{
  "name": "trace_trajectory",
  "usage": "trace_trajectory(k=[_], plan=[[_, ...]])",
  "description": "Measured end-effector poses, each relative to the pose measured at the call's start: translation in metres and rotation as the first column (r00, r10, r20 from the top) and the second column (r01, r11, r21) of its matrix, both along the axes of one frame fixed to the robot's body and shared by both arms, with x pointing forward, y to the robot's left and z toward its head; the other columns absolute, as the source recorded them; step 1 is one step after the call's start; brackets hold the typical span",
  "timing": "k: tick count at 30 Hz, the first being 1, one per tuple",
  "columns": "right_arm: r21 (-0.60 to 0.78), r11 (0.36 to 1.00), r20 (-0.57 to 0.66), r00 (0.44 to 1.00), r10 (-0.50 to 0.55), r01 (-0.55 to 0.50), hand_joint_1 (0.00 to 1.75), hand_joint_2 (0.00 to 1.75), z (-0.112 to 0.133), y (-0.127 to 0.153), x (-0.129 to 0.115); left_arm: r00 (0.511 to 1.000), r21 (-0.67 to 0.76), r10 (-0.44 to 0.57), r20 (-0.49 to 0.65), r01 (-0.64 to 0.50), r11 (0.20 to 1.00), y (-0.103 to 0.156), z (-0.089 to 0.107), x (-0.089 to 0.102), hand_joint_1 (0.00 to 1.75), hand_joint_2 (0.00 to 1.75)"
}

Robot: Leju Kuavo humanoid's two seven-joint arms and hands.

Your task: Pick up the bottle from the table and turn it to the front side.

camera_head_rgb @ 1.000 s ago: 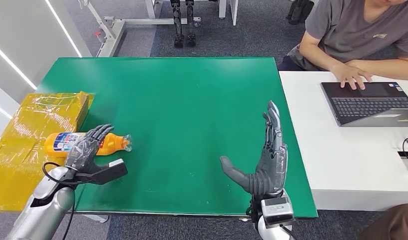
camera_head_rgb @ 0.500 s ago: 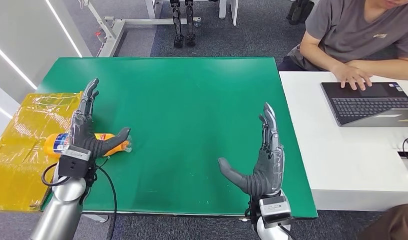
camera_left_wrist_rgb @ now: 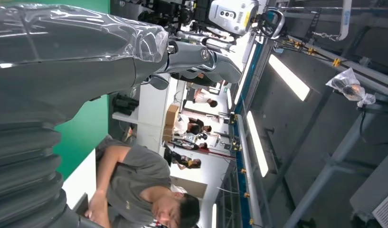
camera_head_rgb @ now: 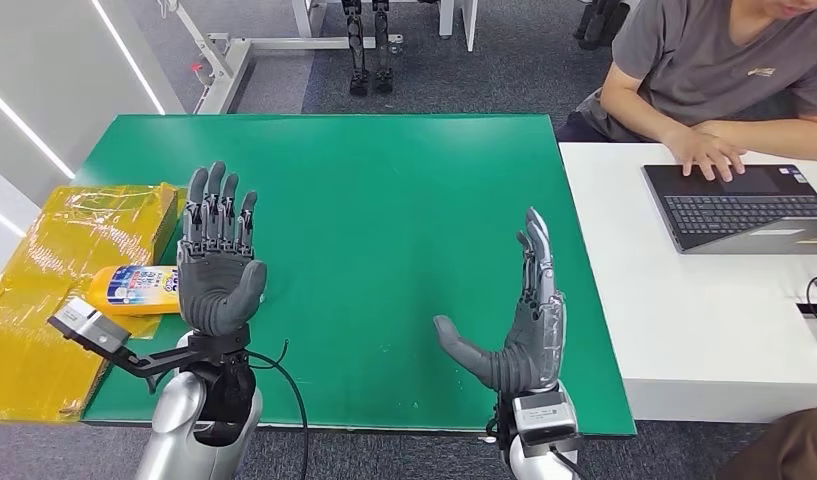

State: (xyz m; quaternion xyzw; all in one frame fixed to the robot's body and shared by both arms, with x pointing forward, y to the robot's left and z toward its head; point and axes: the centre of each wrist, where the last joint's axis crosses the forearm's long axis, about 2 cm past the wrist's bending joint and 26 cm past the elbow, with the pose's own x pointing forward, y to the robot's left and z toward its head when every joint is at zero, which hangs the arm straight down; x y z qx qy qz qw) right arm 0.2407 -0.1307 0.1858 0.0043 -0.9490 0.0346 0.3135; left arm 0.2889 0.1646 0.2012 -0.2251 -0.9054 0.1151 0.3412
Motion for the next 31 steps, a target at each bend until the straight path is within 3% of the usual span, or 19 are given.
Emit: trace_trajectory(k=[13, 19, 31], plan=[[-0.025, 1.0, -0.019, 1.0, -0.016, 0.016, 0.0, 1.75, -0.008, 0.0, -0.009, 0.995, 0.058, 0.096, 0.029, -0.097, 0.994, -0.017, -0.004, -0.018, 0.0, 1.75], [-0.028, 1.0, -0.03, 1.0, -0.009, 0.009, 0.0, 1.75, -0.012, 0.0, -0.013, 0.999, -0.009, 0.046, 0.024, -0.046, 0.999, -0.018, -0.005, -0.028, 0.0, 1.75], [-0.026, 1.0, -0.03, 1.0, -0.007, 0.006, 0.0, 1.75, -0.014, 0.001, -0.016, 0.999, -0.001, 0.033, 0.042, -0.033, 0.999, -0.015, -0.006, -0.041, 0.0, 1.75]])
